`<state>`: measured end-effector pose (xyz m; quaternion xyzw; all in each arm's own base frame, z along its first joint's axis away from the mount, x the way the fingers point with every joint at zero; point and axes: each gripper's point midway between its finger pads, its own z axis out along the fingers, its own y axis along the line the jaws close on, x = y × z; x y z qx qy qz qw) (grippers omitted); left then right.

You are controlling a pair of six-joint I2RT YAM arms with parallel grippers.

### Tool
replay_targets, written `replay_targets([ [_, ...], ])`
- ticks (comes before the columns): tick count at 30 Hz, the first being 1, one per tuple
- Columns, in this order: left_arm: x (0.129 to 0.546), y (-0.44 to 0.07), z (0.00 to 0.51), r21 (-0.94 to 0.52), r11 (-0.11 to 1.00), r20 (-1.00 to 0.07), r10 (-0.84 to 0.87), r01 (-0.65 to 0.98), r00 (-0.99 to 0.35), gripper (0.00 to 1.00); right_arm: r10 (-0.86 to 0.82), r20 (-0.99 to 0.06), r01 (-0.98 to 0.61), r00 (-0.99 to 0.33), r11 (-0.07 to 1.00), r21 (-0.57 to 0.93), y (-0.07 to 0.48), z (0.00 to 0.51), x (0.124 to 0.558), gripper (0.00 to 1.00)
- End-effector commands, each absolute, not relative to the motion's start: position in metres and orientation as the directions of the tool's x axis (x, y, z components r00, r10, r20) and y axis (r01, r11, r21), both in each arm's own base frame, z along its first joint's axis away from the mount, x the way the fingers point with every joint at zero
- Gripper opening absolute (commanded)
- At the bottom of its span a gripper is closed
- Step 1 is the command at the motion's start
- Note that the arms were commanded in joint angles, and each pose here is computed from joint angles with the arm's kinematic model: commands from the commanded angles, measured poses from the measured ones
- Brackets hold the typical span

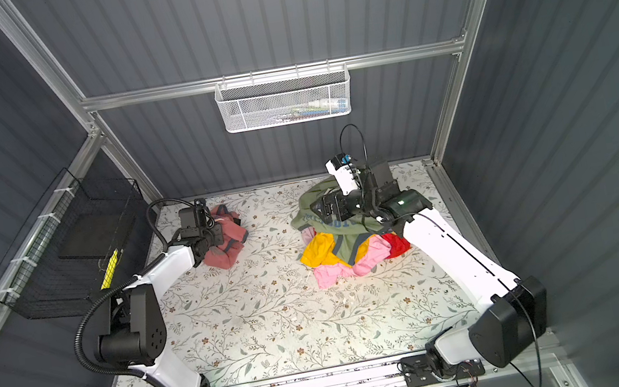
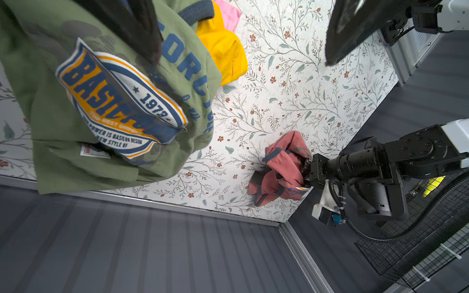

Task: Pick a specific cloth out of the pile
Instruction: 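Lower the sweatshirt to the table and release it with the left gripper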

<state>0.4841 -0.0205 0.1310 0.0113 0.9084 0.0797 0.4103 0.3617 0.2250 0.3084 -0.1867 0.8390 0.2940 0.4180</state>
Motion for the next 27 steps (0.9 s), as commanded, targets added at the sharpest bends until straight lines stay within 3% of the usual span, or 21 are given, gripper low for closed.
replay_targets([
  [1, 0.468, -0.007, 0.103, 0.219, 0.974, -0.639, 0.101, -0.055, -0.763, 0.02, -0.056, -0.814, -0.567, -0.578, 0.745, 0.351, 0.228, 0.314, 0.363, 0.99],
  [4, 0.462, -0.005, 0.086, 0.232, 0.972, -0.566, 0.098, -0.044, -0.818, 0.23, -0.059, -0.817, -0.564, -0.574, 0.751, 0.342, 0.226, 0.314, 0.363, 0.99],
  [8, 0.454, -0.012, 0.079, 0.190, 0.981, -0.551, 0.085, -0.025, -0.830, 0.58, -0.072, -0.815, -0.556, -0.575, 0.765, 0.325, 0.223, 0.311, 0.363, 0.99],
  [11, 0.448, -0.018, 0.087, 0.157, 0.988, -0.568, 0.078, -0.014, -0.819, 0.72, -0.082, -0.815, -0.554, -0.574, 0.772, 0.313, 0.221, 0.309, 0.363, 0.99],
  [23, 0.414, -0.024, 0.160, 0.120, 0.991, -0.712, 0.049, -0.052, -0.700, 0.94, -0.104, -0.821, -0.524, -0.562, 0.813, 0.256, 0.211, 0.305, 0.370, 0.99],
  [27, 0.423, -0.038, 0.158, 0.064, 0.998, -0.707, 0.047, 0.002, -0.706, 0.95, -0.097, -0.819, -0.518, -0.566, 0.815, 0.261, 0.211, 0.305, 0.371, 0.99],
])
